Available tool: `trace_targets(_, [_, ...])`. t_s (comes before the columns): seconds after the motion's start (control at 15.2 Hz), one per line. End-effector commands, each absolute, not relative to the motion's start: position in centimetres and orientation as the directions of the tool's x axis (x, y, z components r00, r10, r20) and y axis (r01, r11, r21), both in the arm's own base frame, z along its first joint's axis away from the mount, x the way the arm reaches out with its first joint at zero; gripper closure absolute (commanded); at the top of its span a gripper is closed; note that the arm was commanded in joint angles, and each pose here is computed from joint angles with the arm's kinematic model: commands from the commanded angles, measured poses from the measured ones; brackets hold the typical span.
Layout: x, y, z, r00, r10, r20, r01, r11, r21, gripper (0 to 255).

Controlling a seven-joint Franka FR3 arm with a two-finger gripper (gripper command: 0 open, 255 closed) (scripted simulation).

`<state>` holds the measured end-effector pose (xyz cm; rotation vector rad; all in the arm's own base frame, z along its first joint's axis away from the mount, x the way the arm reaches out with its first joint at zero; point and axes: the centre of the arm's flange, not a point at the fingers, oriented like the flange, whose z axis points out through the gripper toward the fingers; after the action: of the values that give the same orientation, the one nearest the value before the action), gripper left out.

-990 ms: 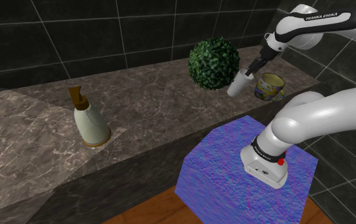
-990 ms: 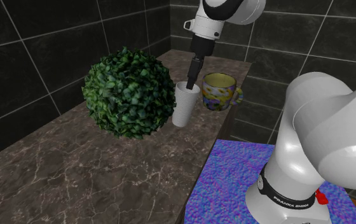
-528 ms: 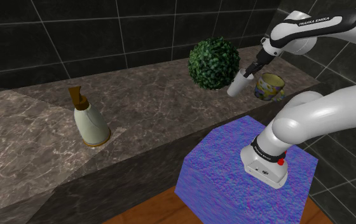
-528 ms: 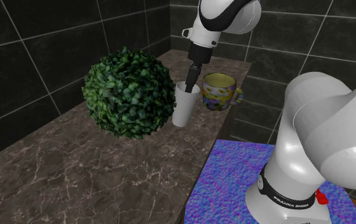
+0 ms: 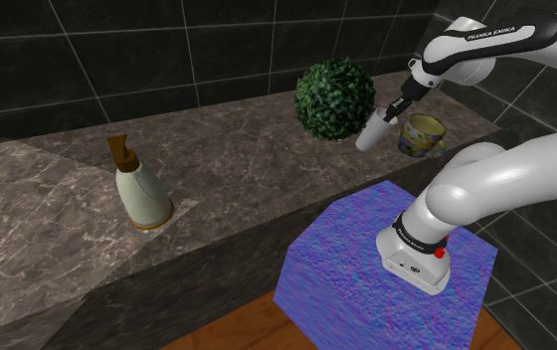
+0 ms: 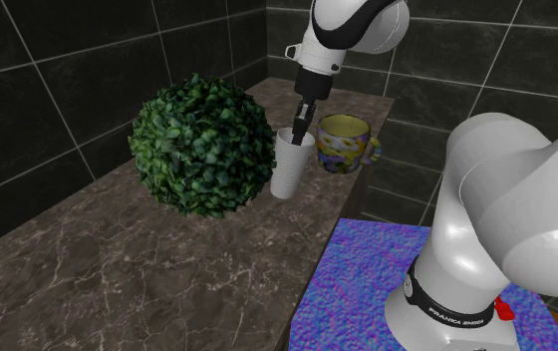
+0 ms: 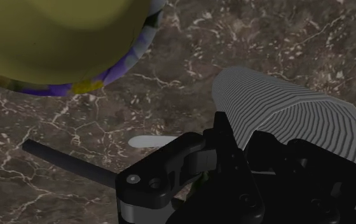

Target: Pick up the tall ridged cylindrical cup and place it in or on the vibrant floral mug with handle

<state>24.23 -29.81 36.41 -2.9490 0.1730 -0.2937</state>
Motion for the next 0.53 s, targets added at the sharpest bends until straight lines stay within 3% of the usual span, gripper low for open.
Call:
trace_targets(0.0, [24.2, -29.8, 36.4, 0.974, -0.132, 0.185, -0.098, -0.978, -0.183, 255])
trace_targets(0.46, [24.2, -29.8, 37.4, 0.974, -0.132, 0.185, -0.098, -0.978, -0.183, 255])
